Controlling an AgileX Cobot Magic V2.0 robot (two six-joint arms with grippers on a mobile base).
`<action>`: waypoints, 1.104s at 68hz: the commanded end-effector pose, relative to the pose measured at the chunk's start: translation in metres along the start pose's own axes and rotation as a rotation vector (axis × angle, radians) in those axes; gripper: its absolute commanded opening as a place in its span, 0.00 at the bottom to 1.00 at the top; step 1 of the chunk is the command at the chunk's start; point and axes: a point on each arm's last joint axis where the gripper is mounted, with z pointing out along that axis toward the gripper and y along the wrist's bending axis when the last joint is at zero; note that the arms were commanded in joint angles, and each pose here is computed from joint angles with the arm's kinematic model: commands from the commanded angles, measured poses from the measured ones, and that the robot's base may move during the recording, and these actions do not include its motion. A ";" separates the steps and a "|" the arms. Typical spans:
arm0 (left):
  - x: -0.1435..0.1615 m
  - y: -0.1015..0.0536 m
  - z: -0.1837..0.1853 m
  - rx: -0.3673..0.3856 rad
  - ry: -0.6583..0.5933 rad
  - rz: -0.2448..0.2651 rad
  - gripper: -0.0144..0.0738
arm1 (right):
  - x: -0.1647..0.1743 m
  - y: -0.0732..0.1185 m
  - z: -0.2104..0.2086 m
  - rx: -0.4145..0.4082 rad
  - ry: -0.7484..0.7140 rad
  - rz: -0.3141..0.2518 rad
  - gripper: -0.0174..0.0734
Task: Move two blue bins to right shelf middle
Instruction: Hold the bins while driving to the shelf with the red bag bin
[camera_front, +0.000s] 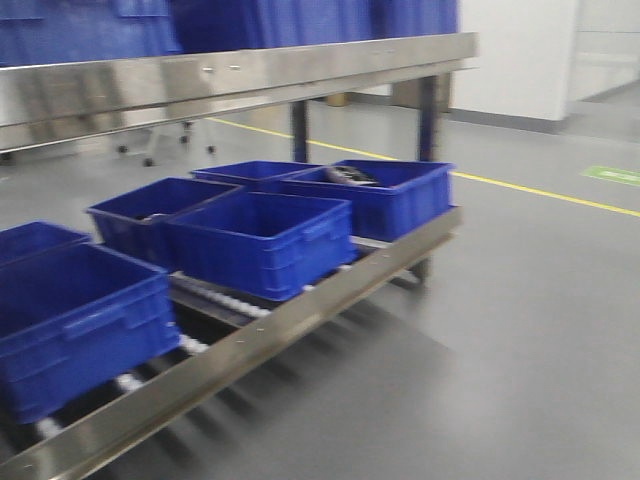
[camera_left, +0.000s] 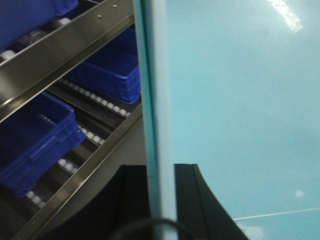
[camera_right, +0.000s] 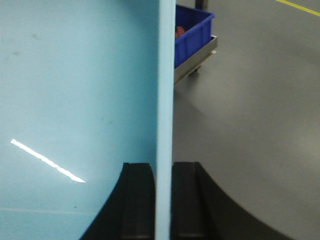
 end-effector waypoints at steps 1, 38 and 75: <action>-0.012 0.005 -0.011 -0.017 -0.097 0.031 0.04 | -0.013 -0.006 -0.013 0.015 -0.116 -0.036 0.01; -0.012 0.005 -0.011 -0.017 -0.097 0.031 0.04 | -0.013 -0.006 -0.013 0.015 -0.116 -0.036 0.01; -0.012 0.005 -0.011 -0.017 -0.097 0.031 0.04 | -0.013 -0.006 -0.013 0.015 -0.116 -0.036 0.01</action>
